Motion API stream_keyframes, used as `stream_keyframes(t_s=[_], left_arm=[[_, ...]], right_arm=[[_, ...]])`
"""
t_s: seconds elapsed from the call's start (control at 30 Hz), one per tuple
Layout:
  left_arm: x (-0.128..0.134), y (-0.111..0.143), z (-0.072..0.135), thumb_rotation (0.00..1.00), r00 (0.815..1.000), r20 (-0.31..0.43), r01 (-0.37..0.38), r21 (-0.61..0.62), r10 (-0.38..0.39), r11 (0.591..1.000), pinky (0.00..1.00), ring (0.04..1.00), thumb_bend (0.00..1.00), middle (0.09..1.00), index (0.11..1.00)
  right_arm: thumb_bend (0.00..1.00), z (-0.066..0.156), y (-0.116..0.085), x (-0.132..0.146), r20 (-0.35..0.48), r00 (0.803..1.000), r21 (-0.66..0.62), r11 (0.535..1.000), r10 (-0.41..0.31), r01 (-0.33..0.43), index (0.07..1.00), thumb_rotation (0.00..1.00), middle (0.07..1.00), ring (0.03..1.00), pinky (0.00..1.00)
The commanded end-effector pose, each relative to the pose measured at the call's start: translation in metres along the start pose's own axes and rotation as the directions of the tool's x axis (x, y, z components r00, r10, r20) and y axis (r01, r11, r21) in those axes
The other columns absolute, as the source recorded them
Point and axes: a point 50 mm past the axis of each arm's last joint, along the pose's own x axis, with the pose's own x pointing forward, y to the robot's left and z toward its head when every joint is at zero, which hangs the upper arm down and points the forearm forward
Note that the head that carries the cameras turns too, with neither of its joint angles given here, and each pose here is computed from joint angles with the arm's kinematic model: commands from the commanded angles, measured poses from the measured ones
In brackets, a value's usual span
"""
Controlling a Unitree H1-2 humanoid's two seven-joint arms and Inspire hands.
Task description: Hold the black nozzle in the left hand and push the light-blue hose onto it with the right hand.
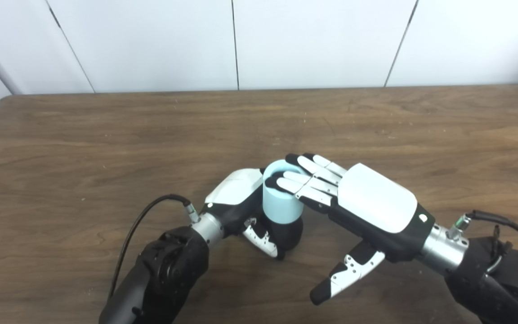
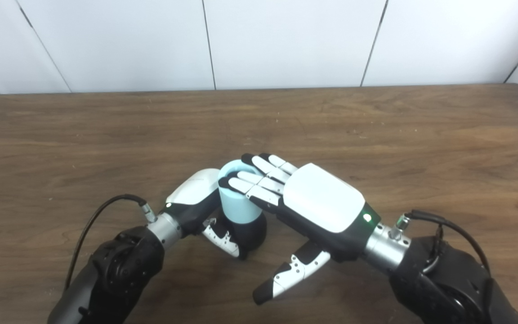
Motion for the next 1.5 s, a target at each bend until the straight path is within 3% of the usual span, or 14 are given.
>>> stream_keyframes(t_s=[0.0, 0.13, 0.3, 1.13, 1.2, 1.37, 1.47], left_arm=[[0.0032, -0.0106, -0.0018, 0.0, 0.995, -0.022, 0.093, -0.016, -0.094, 0.995, 1.0, 0.704, 0.51, 0.555, 0.444], [0.003, -0.0099, -0.002, 0.0, 0.995, -0.023, 0.093, -0.015, -0.093, 0.996, 1.0, 0.697, 0.51, 0.562, 0.441], [0.0029, -0.0097, -0.002, 0.0, 0.995, -0.028, 0.094, -0.013, -0.094, 0.996, 1.0, 0.702, 0.52, 0.497, 0.48], [0.0036, -0.0069, -0.0063, 0.0, 0.998, -0.033, 0.055, -0.04, -0.056, 0.998, 1.0, 0.701, 0.52, 0.495, 0.481], [0.0043, -0.0078, -0.0046, 0.0, 0.998, -0.041, 0.054, -0.027, -0.055, 0.998, 1.0, 0.7, 0.52, 0.54, 0.455], [0.005, -0.0071, -0.0027, 0.0, 0.996, -0.058, 0.062, 0.004, -0.061, 0.998, 1.0, 0.729, 0.52, 0.546, 0.455], [0.0051, -0.0073, -0.0023, 0.05, 0.996, -0.062, 0.071, 0.011, -0.07, 0.997, 1.0, 0.767, 0.52, 0.627, 0.488]], right_arm=[[0.63, -0.0086, 0.0269, -0.0083, -0.027, 0.976, 0.054, 0.975, 0.216, -0.215, 0.92, 0.96, 0.927, 0.945, 1.0], [0.63, -0.0109, 0.0293, -0.0101, -0.027, 0.974, 0.061, 0.973, 0.227, -0.225, 0.919, 0.96, 0.927, 0.945, 1.0], [0.63, -0.0128, 0.0301, -0.0103, -0.029, 0.971, 0.067, 0.97, 0.236, -0.233, 0.917, 0.96, 0.927, 0.945, 1.0], [0.64, -0.0113, 0.0254, -0.0039, -0.021, 0.97, 0.081, 0.968, 0.241, -0.238, 0.916, 0.95, 0.923, 0.93, 1.0], [0.64, -0.0111, 0.0247, -0.0037, -0.021, 0.971, 0.079, 0.969, 0.238, -0.236, 0.916, 0.95, 0.922, 0.93, 1.0], [0.63, -0.0108, 0.0234, -0.0037, -0.022, 0.973, 0.071, 0.971, 0.232, -0.229, 0.915, 0.95, 0.922, 0.93, 1.0], [0.63, -0.0113, 0.0234, -0.0042, -0.024, 0.973, 0.066, 0.972, 0.228, -0.226, 0.915, 0.95, 0.922, 0.93, 1.0]])
